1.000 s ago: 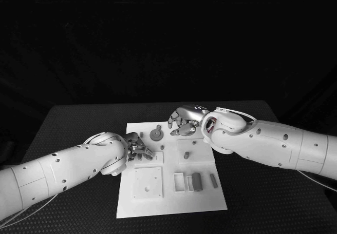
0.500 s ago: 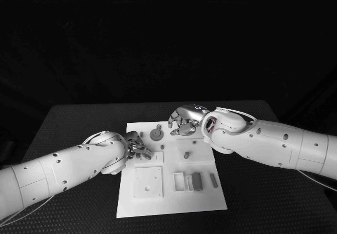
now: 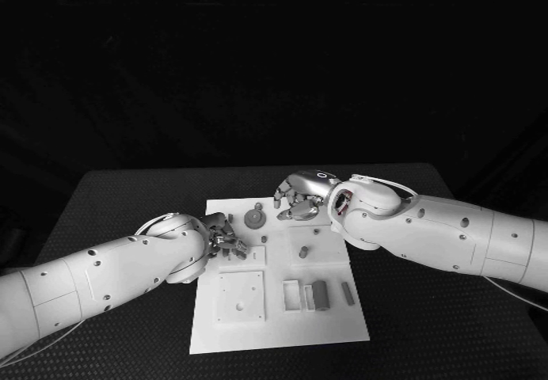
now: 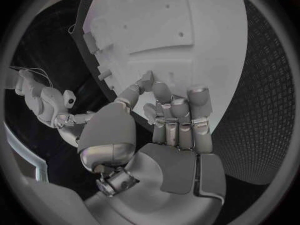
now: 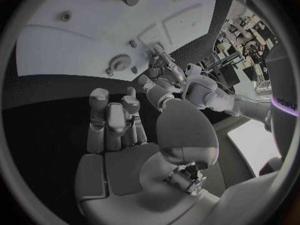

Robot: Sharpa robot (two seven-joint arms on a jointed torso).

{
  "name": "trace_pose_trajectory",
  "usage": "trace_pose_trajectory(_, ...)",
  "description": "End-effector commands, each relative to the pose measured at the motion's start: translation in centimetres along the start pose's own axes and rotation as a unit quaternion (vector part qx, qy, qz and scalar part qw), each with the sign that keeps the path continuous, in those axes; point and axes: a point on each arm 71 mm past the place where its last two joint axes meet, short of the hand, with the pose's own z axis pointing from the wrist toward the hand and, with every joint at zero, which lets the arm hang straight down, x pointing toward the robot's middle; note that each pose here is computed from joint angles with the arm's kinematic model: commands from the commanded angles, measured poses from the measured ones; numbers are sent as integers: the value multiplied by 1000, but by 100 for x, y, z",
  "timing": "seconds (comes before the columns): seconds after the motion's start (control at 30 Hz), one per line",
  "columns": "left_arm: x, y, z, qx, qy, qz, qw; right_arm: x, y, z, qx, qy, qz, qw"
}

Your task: Assemble the parts on the task board

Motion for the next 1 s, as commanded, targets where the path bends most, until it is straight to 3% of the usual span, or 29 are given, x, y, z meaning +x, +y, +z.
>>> trace_pose_trajectory(0.03,6,-3,-5,-1,-2,-4,1000,5,3,-1,-1,3,-1,1000)
trace_pose_trajectory(1.0,5,-38,-82,28,-25,-10,999,2,-19,-11,1,3,-1,1000)
